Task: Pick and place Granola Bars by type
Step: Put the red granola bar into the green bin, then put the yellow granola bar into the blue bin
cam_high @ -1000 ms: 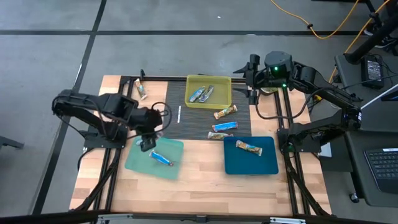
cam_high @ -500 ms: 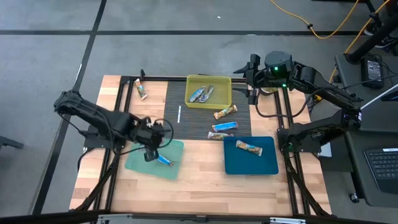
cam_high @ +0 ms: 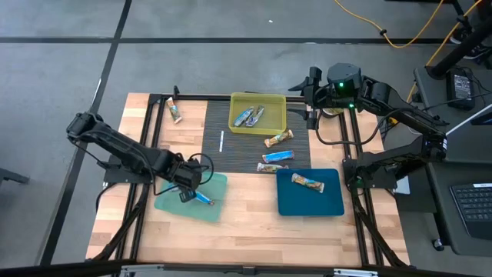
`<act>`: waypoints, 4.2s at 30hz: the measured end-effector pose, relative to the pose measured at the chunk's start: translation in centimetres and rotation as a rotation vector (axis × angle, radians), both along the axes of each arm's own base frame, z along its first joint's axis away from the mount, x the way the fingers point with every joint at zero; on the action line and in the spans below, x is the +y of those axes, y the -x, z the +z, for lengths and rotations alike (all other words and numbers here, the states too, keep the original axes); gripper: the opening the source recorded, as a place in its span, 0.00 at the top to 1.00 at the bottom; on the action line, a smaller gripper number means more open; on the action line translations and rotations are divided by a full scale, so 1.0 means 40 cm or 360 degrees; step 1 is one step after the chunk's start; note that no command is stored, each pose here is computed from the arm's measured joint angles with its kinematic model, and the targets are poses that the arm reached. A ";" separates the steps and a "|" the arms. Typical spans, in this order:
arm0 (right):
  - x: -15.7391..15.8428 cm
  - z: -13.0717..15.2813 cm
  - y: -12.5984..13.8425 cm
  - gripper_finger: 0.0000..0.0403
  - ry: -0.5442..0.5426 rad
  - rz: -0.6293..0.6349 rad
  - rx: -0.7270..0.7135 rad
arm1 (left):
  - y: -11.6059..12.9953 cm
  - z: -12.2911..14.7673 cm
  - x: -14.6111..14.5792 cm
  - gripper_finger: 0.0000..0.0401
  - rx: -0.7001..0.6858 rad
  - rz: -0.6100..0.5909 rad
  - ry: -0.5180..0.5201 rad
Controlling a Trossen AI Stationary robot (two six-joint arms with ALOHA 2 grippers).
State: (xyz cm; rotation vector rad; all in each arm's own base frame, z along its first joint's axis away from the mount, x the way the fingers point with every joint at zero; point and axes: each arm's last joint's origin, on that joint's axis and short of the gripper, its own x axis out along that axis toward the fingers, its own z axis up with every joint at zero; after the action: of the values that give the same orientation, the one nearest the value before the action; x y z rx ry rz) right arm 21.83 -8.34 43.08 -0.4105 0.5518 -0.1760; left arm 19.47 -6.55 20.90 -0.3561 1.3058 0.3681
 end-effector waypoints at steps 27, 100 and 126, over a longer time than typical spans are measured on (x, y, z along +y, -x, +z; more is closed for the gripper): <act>0.000 -0.001 0.000 0.26 0.0040 0.0024 0.0020 | 0.013 -0.014 0.002 0.67 0.0046 0.0182 0.0100; -0.099 0.045 0.026 0.26 0.0268 -0.0371 -0.0231 | 0.163 -0.094 0.711 0.35 -0.0016 0.1853 -0.0333; -0.104 0.045 0.029 0.26 0.0404 -0.0318 -0.0160 | 0.143 -0.151 0.714 0.51 0.0248 0.1894 -0.0439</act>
State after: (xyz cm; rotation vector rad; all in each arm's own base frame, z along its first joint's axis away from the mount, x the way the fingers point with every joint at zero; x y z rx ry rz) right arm 20.68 -12.48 44.86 -0.5897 0.4725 -0.4596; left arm 13.75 22.01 14.86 -0.8628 1.0439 1.5781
